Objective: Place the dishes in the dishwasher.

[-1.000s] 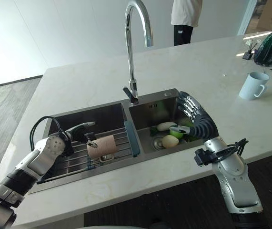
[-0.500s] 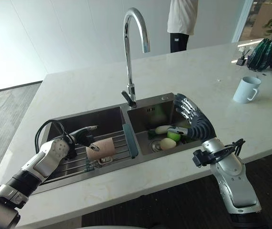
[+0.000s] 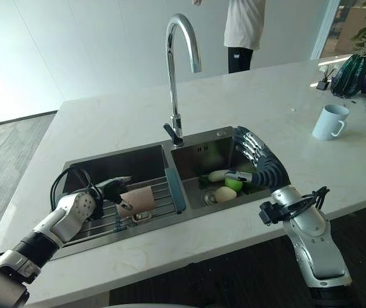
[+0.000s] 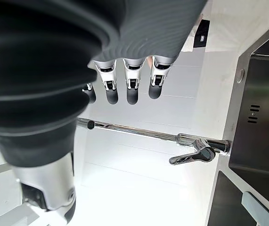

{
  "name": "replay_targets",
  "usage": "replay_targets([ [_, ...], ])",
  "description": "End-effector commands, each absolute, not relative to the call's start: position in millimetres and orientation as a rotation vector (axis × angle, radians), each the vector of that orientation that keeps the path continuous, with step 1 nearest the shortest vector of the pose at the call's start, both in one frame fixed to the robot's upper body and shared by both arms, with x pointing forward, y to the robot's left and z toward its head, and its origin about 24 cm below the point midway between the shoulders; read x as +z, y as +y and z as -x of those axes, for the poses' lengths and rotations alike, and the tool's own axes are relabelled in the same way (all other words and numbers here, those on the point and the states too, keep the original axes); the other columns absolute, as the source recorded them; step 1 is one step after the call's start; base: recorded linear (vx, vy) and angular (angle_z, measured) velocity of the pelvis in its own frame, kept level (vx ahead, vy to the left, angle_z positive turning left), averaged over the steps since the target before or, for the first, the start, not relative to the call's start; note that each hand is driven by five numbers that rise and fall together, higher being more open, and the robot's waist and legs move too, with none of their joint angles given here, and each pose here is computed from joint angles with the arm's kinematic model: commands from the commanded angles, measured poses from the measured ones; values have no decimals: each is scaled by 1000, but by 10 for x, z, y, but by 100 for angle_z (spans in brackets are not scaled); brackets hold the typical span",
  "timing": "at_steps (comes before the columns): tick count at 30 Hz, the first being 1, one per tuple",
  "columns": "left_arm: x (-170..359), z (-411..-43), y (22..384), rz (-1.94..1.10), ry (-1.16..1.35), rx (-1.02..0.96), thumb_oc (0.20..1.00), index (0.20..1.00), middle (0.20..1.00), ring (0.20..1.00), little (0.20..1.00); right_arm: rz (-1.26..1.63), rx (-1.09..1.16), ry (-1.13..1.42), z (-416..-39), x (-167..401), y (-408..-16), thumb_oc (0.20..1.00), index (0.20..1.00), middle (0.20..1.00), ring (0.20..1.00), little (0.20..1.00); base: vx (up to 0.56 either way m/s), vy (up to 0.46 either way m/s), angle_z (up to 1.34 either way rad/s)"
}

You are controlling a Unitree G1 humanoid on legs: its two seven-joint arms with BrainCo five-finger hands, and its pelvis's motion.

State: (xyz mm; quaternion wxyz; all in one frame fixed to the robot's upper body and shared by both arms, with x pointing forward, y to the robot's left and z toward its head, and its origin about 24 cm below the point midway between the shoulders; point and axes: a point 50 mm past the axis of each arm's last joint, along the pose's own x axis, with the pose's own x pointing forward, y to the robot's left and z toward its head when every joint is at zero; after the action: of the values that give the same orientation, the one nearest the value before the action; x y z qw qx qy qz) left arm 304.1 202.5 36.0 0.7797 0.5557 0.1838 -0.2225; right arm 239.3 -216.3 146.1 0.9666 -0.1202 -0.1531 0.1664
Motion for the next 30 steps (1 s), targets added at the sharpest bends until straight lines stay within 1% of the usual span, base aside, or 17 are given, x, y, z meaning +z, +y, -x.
replay_targets([
  [1,525,-3200,2127,-1291,362,-388,1000,1000,1000,1000,1000,236,354,-435,-2464,1720,-2122,1000,1000,1000,1000,1000,0,0,0],
  [14,366,-3173,2179,-1313,423,-379,1000,1000,1000,1000,1000,234,364,-431,-2451,1710,-2115,1000,1000,1000,1000,1000,5,-1,-2],
  [30,262,-3136,2157,-1345,443,-386,1000,1000,1000,1000,1000,240,372,-422,-2425,1693,-2107,1000,1000,1000,1000,1000,14,1,-3],
])
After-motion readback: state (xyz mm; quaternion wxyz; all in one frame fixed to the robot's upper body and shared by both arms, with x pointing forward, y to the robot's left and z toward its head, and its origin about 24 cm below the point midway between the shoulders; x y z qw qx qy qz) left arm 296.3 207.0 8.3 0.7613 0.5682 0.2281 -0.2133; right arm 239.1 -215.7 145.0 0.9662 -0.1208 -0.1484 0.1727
